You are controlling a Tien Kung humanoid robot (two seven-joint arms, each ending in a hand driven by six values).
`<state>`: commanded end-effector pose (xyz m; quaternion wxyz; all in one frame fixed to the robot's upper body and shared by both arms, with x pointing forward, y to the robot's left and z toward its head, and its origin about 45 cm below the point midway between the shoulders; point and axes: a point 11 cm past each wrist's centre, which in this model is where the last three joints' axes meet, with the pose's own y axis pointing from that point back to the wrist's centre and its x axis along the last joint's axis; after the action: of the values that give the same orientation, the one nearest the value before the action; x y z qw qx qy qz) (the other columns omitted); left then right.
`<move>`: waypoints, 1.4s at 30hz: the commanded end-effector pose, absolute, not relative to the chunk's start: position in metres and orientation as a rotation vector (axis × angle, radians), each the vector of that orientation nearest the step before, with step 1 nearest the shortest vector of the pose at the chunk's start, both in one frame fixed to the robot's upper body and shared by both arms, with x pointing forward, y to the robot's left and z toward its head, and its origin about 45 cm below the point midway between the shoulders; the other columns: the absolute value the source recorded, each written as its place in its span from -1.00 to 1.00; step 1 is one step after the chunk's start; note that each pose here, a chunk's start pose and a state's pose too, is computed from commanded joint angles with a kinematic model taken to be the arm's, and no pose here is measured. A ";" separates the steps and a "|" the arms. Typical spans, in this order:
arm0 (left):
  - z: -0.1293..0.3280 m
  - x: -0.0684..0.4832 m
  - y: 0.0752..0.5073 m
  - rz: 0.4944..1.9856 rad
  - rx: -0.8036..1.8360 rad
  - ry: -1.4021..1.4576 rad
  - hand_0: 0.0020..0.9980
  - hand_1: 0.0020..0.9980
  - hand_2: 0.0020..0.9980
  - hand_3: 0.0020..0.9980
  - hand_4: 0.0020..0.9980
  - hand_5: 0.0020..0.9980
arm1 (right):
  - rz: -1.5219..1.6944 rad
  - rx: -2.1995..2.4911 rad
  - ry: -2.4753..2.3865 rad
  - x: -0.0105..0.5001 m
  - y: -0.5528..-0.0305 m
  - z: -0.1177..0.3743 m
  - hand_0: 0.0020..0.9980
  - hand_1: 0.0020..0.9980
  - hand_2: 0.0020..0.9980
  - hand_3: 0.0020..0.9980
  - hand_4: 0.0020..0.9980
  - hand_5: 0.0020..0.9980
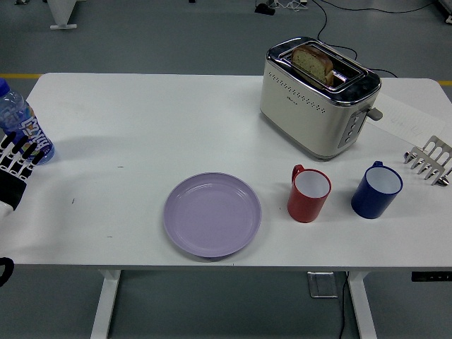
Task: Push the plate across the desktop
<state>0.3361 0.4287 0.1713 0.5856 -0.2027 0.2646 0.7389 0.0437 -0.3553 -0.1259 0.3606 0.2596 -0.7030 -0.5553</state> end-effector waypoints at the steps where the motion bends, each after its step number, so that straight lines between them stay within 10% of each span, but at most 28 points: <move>1: 0.171 0.336 0.429 1.723 -0.473 0.617 0.25 0.37 0.30 0.23 0.13 1.00 | -1.432 0.669 -1.812 0.043 -0.355 -0.126 0.19 0.05 0.21 0.20 -0.26 0.04; 42: 0.177 0.337 0.431 1.690 -0.562 0.655 0.22 0.47 0.49 0.40 0.09 1.00 | -1.431 0.666 -1.825 0.042 -0.357 -0.126 0.19 0.05 0.21 0.19 -0.27 0.04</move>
<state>0.3368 0.4315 0.1775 0.5826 -0.2407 0.2806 0.7238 0.0417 -0.3573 -0.1260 0.3564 0.2578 -0.7068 -0.5541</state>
